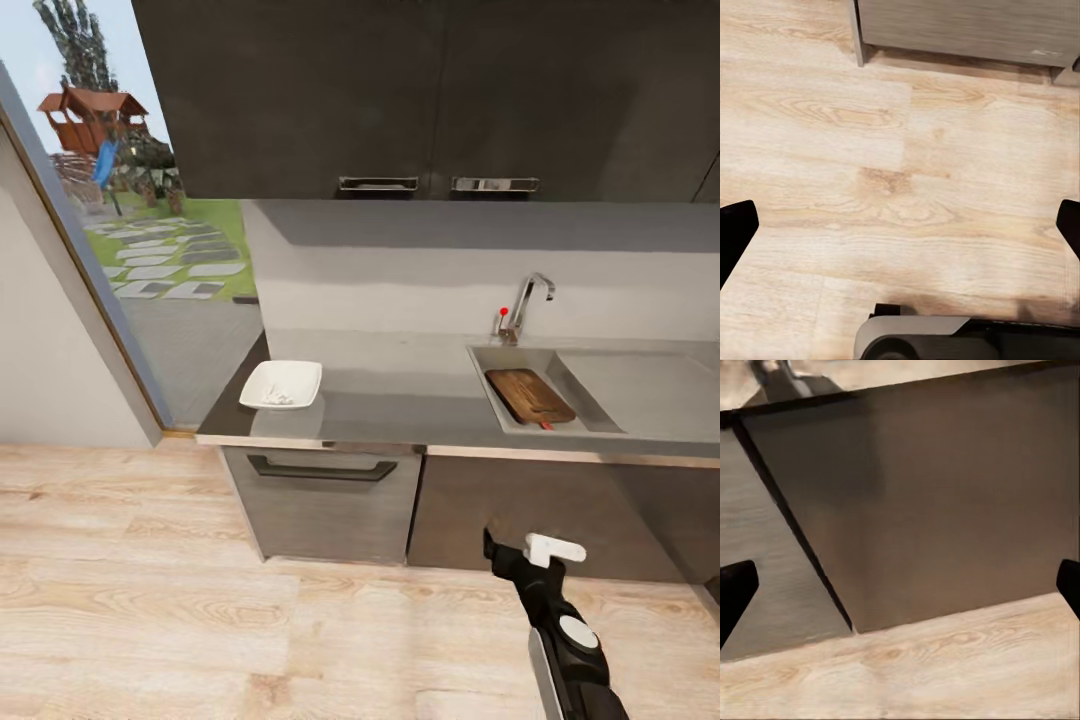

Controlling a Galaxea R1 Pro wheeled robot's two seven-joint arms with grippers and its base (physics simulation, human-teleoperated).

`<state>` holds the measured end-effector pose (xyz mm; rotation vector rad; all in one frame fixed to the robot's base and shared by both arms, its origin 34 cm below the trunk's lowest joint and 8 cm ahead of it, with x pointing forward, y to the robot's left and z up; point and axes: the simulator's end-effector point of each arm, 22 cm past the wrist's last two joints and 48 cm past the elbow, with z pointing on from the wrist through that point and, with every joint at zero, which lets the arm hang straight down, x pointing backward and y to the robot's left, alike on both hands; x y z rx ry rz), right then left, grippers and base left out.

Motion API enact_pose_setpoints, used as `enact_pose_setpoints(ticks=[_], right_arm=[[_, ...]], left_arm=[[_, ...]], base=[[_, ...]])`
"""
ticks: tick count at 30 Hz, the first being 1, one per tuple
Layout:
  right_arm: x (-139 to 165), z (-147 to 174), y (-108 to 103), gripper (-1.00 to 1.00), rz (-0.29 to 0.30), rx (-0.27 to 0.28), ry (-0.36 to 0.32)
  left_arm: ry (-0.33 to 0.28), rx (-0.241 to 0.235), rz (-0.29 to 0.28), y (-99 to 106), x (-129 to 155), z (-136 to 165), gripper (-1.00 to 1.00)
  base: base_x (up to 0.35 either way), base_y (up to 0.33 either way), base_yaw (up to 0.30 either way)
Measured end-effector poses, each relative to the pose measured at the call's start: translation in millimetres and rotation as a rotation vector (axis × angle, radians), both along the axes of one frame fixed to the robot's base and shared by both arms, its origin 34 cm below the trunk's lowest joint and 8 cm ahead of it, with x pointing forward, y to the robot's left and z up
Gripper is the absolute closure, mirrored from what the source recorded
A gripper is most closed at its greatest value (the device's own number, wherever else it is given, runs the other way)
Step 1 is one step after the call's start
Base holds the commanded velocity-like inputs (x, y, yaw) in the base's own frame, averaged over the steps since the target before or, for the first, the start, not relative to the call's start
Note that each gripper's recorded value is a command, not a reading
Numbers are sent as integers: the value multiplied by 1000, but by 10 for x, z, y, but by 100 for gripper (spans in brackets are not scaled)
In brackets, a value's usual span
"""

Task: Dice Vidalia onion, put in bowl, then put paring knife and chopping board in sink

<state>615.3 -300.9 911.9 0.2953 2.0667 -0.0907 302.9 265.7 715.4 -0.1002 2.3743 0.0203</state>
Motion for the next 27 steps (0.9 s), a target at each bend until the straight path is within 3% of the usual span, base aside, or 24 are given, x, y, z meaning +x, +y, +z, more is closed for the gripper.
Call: enact_pose_setpoints(ticks=[5,10,13,14,15,16,18,22,27], right_arm=[[-324,-699,305,-100,134,-53,64],[-846,-1438,518,-100,194,-28,191],[-1554,-2094,735,-100,226,31,378],[-1895,-2322,689,-100,241,31,421],[-2435,-2606,792,-100,257,65,535],[-2800,-2753,655,-100,259,61,605],[-3082,-2847,620,-100,260,70,667],[-3222,-2886,603,-100,259,73,698],[-3535,-2955,360,-100,246,56,768]], left_arm=[[-3,4,2,30,16,6,-100],[-4,13,5,88,28,7,-100],[-8,40,42,307,47,21,-100],[-11,69,100,558,43,39,-100],[-11,73,105,585,40,39,-100],[-9,78,111,620,28,36,-100],[-8,79,112,624,25,35,-100],[-8,79,112,625,25,35,-100],[-8,79,112,627,24,35,-100]], base=[[-1,0,0],[0,0,0],[0,0,0],[0,0,0],[0,0,0],[0,0,0],[0,0,0],[0,0,0],[0,0,0]])
